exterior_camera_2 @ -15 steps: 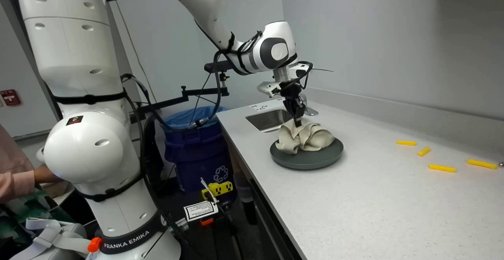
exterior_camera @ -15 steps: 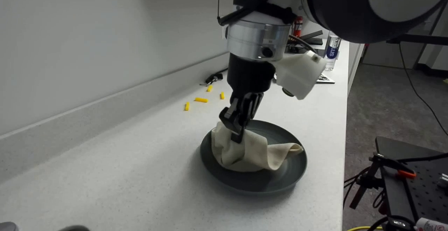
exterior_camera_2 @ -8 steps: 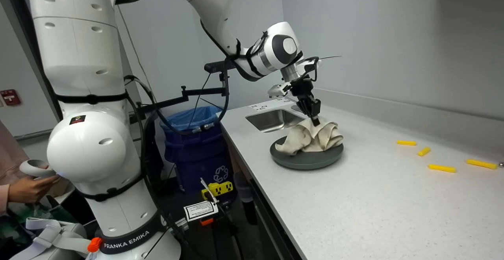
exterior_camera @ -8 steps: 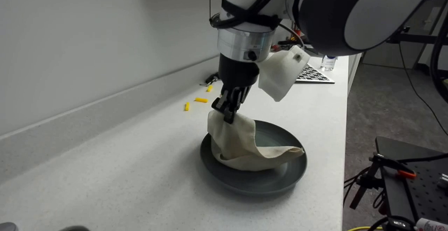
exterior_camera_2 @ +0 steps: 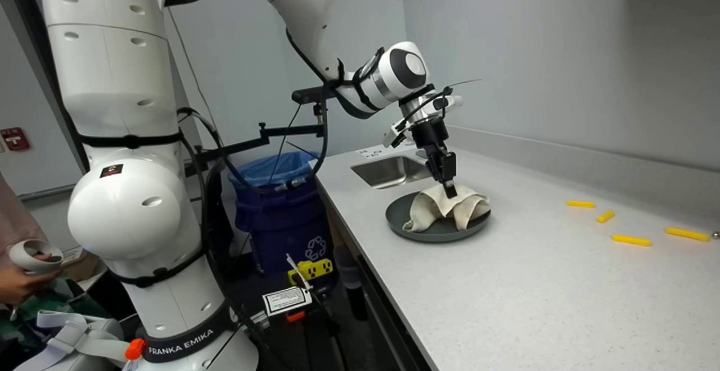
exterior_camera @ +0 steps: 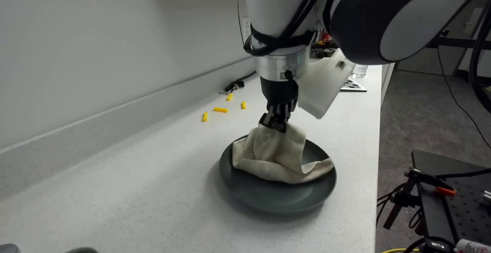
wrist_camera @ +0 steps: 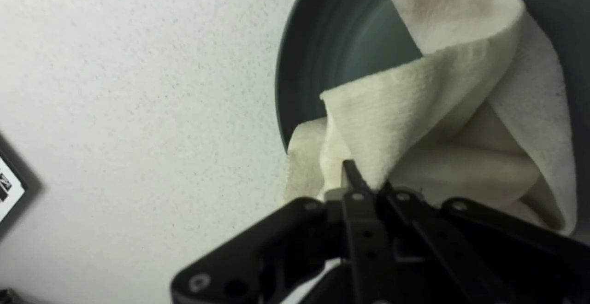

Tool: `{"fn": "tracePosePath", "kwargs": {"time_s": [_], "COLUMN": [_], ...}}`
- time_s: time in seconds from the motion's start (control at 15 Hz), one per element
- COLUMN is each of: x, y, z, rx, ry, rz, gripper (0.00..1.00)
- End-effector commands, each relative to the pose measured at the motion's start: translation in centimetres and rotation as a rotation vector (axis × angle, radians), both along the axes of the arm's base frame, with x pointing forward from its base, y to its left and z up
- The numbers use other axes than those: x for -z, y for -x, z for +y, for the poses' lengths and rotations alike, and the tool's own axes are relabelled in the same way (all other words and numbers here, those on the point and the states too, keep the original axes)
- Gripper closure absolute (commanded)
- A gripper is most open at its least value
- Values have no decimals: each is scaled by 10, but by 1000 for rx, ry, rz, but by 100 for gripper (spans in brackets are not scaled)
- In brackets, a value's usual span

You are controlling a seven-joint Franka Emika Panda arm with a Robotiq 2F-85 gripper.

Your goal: Use the towel to wipe the grey plate

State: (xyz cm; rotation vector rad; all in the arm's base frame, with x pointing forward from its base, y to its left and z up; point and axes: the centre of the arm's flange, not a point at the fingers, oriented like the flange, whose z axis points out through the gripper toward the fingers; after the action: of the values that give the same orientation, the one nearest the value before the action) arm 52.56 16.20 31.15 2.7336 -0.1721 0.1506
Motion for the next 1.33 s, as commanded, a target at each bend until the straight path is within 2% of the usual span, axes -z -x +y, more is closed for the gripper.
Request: {"fn": "tracePosePath", "kwargs": {"time_s": [0.0,0.27,0.6,0.93,1.27], "x": [-7,-3,-4,-6,-6], "y": [7,8,4,3,2], "z": [5,12,20,22,25], "rx": [27,44,112,99,146], "ry": [-16,-120,-181,-247,-261], "rz": [74,41,-26,-37,-49], "gripper": [99,99,99,99,99]}}
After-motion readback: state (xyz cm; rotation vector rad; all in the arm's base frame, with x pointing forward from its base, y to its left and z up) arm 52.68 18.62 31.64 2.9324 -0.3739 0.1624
